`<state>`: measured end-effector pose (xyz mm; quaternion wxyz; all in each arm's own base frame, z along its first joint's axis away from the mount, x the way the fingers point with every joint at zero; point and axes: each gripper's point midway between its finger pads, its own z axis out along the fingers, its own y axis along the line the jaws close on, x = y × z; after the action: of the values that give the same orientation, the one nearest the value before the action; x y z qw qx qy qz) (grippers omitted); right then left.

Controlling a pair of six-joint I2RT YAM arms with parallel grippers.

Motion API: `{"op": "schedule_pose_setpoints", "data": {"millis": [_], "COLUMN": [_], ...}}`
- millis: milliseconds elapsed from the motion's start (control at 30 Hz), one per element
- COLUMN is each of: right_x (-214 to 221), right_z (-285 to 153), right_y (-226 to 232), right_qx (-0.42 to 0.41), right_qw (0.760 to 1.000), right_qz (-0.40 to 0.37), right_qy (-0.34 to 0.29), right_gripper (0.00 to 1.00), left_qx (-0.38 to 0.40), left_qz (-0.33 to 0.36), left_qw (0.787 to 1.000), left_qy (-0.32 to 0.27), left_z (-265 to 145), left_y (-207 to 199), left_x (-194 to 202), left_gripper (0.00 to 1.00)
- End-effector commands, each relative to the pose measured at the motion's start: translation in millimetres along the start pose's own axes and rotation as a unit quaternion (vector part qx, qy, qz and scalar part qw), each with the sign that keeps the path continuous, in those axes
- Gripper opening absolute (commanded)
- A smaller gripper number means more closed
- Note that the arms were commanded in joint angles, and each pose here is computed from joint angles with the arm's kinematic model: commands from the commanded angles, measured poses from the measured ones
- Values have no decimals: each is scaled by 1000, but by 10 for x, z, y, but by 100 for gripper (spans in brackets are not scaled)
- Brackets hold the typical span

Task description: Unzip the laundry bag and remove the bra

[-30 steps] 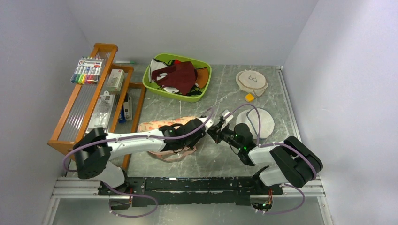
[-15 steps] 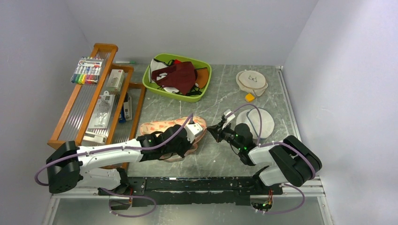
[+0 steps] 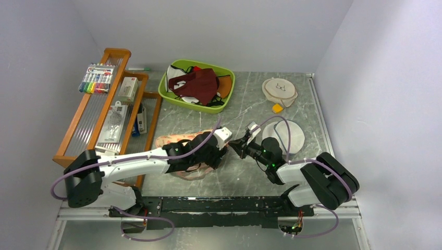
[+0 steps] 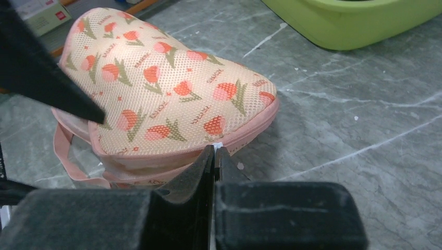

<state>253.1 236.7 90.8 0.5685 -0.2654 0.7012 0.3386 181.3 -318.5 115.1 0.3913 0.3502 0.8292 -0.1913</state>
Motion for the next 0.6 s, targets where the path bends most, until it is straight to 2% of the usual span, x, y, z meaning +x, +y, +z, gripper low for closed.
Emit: {"op": "schedule_pose_setpoints", "data": {"millis": [0,167,267,500,567], "right_x": [-175,-192,-207,-187,-173], "right_z": [-27,-33,-49,-7,-4], "right_y": [55,107,120,111,123], "right_qx": [-16,-29,-31,-32,-35], "right_qw": [999,999,998,999,999], "right_qz": [-25,-23,-24,-16,-13], "right_qy": [-35,-36,-39,-34,-32], "right_gripper": [0,0,0,0,0], "left_qx": [-40,-62,-66,-22,-1], "left_qz": [-9,-4,-7,-3,0], "left_qw": [998,998,998,1000,1000], "left_qy": [-40,2,7,20,22], "left_z": [195,514,607,654,628], "left_y": [133,269,306,150,85], "left_x": [-442,-393,-366,-327,-296], "left_gripper": [66,51,41,17,16]}}
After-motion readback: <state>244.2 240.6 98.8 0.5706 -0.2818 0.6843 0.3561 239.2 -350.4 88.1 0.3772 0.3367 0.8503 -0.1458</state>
